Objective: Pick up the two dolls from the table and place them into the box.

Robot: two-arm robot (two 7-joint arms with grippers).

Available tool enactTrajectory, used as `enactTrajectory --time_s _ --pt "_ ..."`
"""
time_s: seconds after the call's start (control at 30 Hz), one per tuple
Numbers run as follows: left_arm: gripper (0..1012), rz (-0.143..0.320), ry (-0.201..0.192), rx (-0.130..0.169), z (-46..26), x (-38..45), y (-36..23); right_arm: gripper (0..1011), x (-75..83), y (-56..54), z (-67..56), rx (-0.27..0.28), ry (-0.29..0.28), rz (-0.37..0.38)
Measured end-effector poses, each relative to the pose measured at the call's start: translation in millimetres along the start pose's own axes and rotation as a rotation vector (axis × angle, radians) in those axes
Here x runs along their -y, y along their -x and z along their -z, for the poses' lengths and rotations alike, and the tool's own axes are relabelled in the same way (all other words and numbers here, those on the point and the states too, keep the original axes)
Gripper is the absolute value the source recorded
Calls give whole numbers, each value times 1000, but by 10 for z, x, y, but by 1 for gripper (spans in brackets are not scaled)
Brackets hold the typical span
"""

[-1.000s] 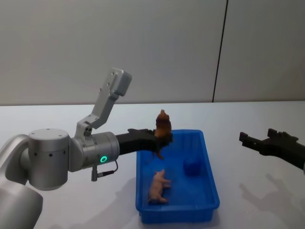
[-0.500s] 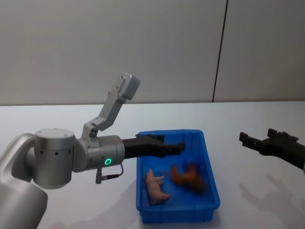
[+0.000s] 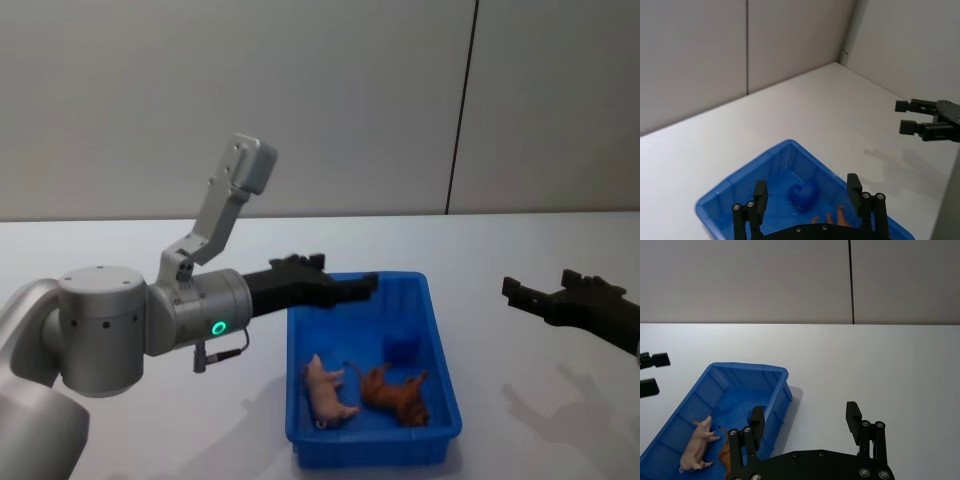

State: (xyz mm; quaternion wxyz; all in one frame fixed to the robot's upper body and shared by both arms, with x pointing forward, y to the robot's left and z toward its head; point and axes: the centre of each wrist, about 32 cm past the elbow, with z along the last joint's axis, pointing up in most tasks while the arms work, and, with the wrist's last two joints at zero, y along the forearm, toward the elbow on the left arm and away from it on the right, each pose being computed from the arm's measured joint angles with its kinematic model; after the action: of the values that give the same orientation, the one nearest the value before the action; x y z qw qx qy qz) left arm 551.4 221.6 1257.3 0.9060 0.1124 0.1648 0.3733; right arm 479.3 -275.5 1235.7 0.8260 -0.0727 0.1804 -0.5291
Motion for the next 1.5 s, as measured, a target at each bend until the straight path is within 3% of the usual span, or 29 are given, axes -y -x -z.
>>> enactTrajectory --time_s 0.4,0.83,1.23,1.5 --pt "1001 -157 140 70 -66 -191 85 1001 0 0 0 0 0 0" --pt "1001 -376 326 163 -164 -412 179 1001 0 0 0 0 0 0" --pt "1001 -572 492 242 -269 -569 220 1001 0 0 0 0 0 0" --pt "1001 -649 561 271 -323 -640 232 1001 0 0 0 0 0 0"
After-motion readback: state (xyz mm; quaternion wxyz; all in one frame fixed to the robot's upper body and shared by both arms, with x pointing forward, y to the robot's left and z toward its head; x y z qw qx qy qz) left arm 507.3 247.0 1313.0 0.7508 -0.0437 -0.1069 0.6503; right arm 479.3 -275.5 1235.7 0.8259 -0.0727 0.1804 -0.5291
